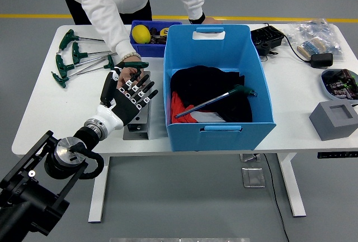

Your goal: Lift tool from toolbox,place it in box,lift tool from toolbox,place it in box

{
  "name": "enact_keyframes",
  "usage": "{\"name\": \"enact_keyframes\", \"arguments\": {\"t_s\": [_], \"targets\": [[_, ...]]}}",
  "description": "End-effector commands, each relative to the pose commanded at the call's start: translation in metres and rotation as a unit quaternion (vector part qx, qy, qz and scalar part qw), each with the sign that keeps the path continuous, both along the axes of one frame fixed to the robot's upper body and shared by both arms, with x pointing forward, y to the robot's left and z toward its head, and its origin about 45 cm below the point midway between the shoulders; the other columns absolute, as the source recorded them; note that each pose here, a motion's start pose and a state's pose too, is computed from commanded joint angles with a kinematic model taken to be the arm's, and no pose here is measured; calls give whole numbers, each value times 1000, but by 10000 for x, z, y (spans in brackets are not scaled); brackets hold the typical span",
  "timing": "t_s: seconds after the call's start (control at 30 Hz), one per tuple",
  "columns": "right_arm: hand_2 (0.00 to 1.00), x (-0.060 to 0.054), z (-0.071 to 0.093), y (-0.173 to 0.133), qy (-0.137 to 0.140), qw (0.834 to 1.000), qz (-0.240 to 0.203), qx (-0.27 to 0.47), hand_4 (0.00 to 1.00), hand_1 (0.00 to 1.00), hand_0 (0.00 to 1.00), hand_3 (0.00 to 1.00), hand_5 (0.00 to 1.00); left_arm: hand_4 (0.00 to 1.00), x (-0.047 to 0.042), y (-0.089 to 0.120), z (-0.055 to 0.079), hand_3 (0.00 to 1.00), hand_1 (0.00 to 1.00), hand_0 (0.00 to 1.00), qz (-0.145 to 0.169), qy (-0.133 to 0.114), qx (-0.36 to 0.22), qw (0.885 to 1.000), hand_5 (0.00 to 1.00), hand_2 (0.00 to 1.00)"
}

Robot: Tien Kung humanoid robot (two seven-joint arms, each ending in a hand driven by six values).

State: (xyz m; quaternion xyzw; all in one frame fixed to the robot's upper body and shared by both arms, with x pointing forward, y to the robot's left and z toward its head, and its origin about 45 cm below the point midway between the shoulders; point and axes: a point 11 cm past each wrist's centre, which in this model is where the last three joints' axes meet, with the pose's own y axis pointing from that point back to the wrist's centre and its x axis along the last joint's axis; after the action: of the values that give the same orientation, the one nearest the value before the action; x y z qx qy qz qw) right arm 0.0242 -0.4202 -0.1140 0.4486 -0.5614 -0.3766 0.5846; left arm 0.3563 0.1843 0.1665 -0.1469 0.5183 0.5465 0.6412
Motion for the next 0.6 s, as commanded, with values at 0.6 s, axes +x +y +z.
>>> {"name": "enact_keyframes", "arguments": {"t_s": [0.6], "targets": [[762, 9, 2, -4, 0, 1000, 0, 0, 870, 690, 701, 624, 687, 815, 137, 118, -153, 987, 818, 822, 16, 13, 18, 1000, 796, 948]]}}
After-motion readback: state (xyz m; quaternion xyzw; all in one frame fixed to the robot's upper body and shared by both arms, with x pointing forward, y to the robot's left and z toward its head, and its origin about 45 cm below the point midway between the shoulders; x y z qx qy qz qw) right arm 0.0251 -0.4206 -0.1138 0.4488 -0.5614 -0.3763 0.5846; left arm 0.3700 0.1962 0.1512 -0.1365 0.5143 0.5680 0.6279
